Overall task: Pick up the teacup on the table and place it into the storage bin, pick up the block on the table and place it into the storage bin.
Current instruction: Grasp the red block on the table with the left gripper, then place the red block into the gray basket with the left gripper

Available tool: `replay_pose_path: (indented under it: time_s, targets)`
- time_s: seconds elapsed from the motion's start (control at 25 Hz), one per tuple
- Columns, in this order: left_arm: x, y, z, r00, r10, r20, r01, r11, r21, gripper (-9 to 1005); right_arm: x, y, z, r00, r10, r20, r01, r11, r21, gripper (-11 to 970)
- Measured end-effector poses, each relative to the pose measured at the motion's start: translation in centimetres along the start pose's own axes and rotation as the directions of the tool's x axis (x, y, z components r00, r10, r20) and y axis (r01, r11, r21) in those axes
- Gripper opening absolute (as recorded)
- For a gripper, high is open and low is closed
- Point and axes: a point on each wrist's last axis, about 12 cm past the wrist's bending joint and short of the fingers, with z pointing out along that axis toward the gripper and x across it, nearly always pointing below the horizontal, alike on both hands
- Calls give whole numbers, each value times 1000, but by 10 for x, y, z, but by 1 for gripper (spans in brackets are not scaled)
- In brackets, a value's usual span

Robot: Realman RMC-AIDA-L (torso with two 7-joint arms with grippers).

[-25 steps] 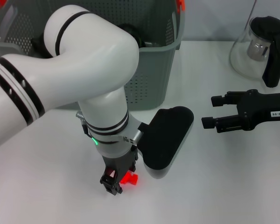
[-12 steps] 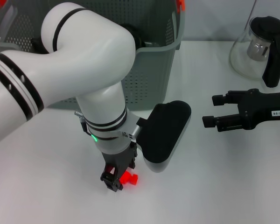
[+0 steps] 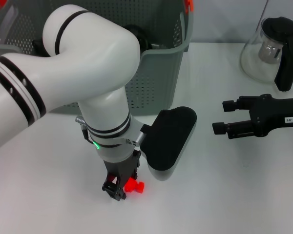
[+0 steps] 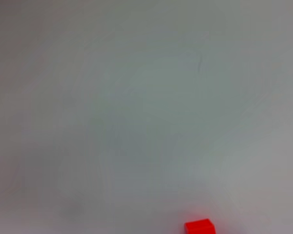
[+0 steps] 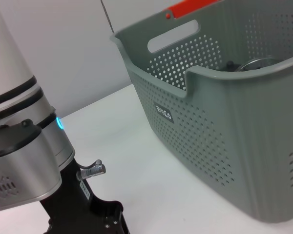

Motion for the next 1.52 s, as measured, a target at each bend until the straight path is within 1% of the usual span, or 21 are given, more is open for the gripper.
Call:
replay_pose_path:
  time_s: [0.4,0.76,0.84,0.88,0.96,1.04,1.08,1.12,1.2,1.24,1.32,1.36,1.4,1.44,1.48,1.52]
  targets:
    - [-1,0,0,1000,-3,2,3,1000,-2,486,2,0,-1,1000,4,0,-4,1000,2,927]
    - [-3,1,-3,1000,-19,9,19,1000,-9,316,2,0,-1,1000,0,1,0,1000,2,927]
    - [-3,2,-8,999,-33,23,33,999,-9,281,3,0,-1,1000,-1,1,1,1000,3,927]
    - [-2,3,-12,998,-45,32,45,999,-9,282,3,0,-1,1000,-1,1,1,1000,3,927]
    - [3,2,-22,994,-92,63,92,996,3,283,3,0,-1,1000,-1,1,1,1000,4,927]
    - [14,2,-37,978,-173,118,172,985,18,283,4,0,-2,1000,0,0,0,1000,5,927]
    - [22,2,-44,965,-216,149,215,976,20,284,4,0,-2,1000,1,0,-1,1000,6,927]
    - [34,1,-55,936,-283,211,285,958,22,284,5,0,-3,1000,2,0,-2,1000,6,927]
    - [48,-2,-69,888,-352,295,362,932,20,286,5,0,-3,1000,2,-1,-2,1000,6,927]
    - [58,-3,-78,844,-397,361,422,906,9,286,5,0,-4,1000,1,-2,-1,1000,6,927]
    - [75,-3,-93,754,-463,465,532,847,-19,287,5,0,-4,1000,0,-3,0,1000,5,927]
    - [83,-2,-99,702,-494,512,589,807,-29,287,4,0,-5,1000,-1,-3,1,1000,5,927]
    - [92,0,-106,645,-522,559,648,760,-38,288,4,0,-5,1000,-3,-3,3,1000,4,927]
    - [92,0,-106,645,-522,559,648,760,-38,289,3,-1,-4,1000,-6,-4,6,1000,4,927]
    - [101,3,-111,585,-545,600,705,707,-45,289,2,-1,-4,1000,-9,-6,9,1000,3,927]
    - [108,7,-114,535,-564,630,754,655,-54,289,1,-1,-3,1000,-13,-8,13,1000,1,927]
